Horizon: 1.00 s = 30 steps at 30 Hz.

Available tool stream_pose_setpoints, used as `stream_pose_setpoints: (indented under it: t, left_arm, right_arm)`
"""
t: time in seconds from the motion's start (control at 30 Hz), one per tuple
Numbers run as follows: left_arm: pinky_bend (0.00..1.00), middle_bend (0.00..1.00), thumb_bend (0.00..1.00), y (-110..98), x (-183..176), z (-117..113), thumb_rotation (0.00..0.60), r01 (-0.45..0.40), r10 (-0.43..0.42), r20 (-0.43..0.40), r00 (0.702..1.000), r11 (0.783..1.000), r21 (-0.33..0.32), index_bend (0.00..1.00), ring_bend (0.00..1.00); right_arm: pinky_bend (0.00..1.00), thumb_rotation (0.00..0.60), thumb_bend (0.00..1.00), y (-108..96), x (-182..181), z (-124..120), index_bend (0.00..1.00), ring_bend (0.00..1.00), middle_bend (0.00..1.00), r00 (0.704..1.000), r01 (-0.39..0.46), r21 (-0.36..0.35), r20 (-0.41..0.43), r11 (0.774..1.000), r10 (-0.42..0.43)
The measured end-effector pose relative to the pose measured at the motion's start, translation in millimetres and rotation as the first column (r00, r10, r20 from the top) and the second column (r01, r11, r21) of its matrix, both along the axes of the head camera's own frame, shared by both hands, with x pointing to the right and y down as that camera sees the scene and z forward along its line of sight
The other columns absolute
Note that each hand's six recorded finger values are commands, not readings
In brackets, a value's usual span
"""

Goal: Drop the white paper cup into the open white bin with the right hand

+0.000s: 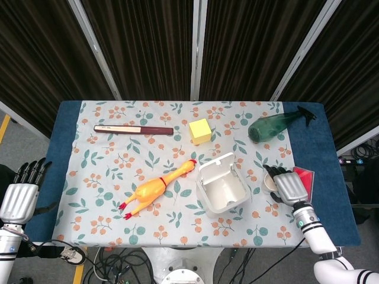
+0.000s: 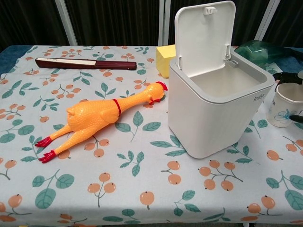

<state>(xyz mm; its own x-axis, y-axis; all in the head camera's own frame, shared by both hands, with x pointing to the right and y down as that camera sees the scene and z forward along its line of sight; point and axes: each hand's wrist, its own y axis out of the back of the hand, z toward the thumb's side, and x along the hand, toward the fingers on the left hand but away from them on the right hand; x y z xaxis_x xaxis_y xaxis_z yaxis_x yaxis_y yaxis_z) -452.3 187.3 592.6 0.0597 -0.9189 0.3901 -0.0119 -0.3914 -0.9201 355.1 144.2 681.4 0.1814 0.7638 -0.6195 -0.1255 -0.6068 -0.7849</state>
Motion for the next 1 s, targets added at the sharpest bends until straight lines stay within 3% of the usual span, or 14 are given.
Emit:
stream_pose_setpoints:
  t: [0.13, 0.43, 0.77, 1.0]
  left_arm:
    - [0.02, 0.0, 0.0, 0, 1, 0, 0.6, -0.005, 0.005, -0.001, 1.0, 1.0, 0.001, 0.01, 0.0]
    - [0.02, 0.0, 0.0, -3, 1, -1, 0.6, 0.0, 0.0, -0.001, 1.0, 1.0, -0.001, 0.01, 0.0]
    - [0.02, 0.0, 0.0, -3, 0, -2, 0.6, 0.002, -0.002, -0.005, 1.0, 1.0, 0.004, 0.01, 0.0]
    - [0.02, 0.0, 0.0, -5, 1, -2, 0.6, -0.001, 0.002, -0.01, 1.0, 1.0, 0.007, 0.01, 0.0]
  right_arm:
    - [0.47, 0.6, 0.23, -2, -2, -8, 0.28, 0.3, 0.34, 1.0, 0.002, 0.042, 0.03, 0.999, -0.004]
    - [0.47, 0.6, 0.24, -6, -10, -46, 0.28, 0.3, 0.34, 0.994, 0.024, 0.152, 0.105, 0.988, -0.04]
    - [0.47, 0.6, 0.23, -2, -52, -126, 0.26, 0.29, 0.34, 0.952, 0.116, 0.324, 0.233, 0.939, -0.198]
    - [0.47, 0.6, 0.22, 3, -84, -148, 0.24, 0.29, 0.33, 0.92, 0.21, 0.368, 0.24, 0.906, -0.31]
